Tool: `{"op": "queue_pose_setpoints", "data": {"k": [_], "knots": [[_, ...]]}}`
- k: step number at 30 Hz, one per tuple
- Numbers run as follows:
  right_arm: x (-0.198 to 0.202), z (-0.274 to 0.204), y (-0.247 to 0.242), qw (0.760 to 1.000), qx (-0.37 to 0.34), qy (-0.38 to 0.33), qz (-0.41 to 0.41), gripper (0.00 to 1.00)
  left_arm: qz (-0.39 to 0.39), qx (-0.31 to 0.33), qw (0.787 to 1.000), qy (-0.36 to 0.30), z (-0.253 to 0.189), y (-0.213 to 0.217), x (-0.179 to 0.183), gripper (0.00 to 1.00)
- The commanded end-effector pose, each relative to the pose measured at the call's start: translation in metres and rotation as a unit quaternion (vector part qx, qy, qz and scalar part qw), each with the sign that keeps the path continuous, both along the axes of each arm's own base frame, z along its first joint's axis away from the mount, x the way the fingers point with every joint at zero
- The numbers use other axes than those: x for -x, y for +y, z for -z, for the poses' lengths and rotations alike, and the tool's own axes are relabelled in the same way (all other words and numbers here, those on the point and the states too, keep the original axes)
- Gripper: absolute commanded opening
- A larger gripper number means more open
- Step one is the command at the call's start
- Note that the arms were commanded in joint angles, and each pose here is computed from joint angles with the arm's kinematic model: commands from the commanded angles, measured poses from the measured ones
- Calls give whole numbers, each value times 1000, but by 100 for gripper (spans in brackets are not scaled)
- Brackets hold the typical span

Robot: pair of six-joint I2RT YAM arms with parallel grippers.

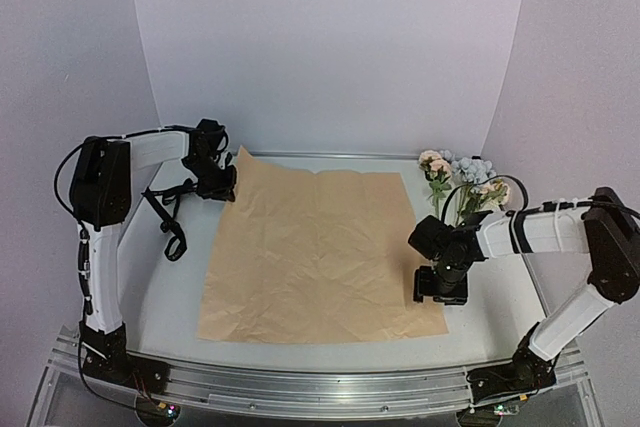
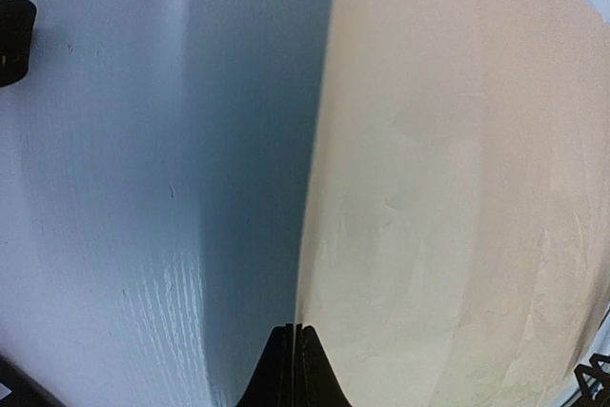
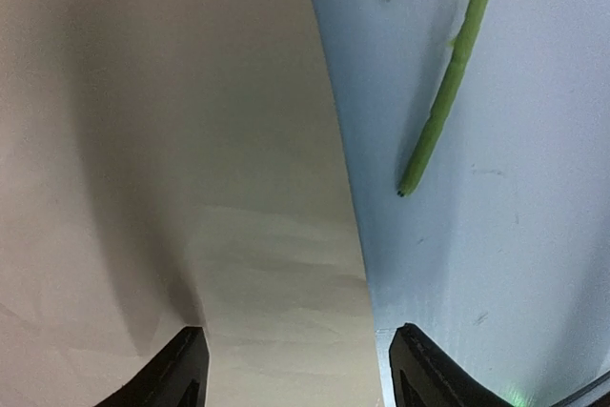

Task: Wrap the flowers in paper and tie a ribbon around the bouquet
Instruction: Adjust the flattened wrapping paper at the center of the board.

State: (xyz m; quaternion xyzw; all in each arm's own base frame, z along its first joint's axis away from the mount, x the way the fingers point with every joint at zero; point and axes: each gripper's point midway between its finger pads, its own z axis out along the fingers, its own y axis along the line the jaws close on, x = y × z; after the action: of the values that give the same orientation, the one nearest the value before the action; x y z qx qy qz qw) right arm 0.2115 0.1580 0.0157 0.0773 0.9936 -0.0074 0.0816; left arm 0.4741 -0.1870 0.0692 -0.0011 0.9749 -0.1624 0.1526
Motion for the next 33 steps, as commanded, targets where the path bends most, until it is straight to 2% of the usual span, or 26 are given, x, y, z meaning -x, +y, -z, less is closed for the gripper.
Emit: {"op": "queue_pose_setpoints", "data": {"k": [1,6,10,13,16,20,23,26,30,33], "knots": [[9,6,18,1000,7,-11,-7,61,8,-6,1000,-21,-11,0,-19,0],[25,12,35,1000,18,-6,-20,53,10,0,999,-32,-15,-6,-31,0],[35,9,60,999,5,0,-43,51,16,1,999,-44,-20,-9,-44,0],[39,3,95,997,-20,11,-74,51,24,4,997,-67,-29,-15,-61,1],[35,-8,145,992,-60,19,-111,51,41,37,994,-99,-41,-31,-80,3],[18,-30,203,984,-109,13,-140,51,63,81,986,-131,-47,-52,-101,5],[4,-53,227,978,-138,-2,-157,54,78,111,979,-154,-53,-67,-113,7],[-16,-74,214,979,-125,-28,-159,61,87,128,974,-165,-56,-75,-119,7],[-35,-69,157,985,-132,-7,-114,76,101,154,964,-194,-73,-85,-125,11],[-40,-63,128,985,-132,-1,-114,86,118,174,953,-218,-86,-93,-130,13]]}}
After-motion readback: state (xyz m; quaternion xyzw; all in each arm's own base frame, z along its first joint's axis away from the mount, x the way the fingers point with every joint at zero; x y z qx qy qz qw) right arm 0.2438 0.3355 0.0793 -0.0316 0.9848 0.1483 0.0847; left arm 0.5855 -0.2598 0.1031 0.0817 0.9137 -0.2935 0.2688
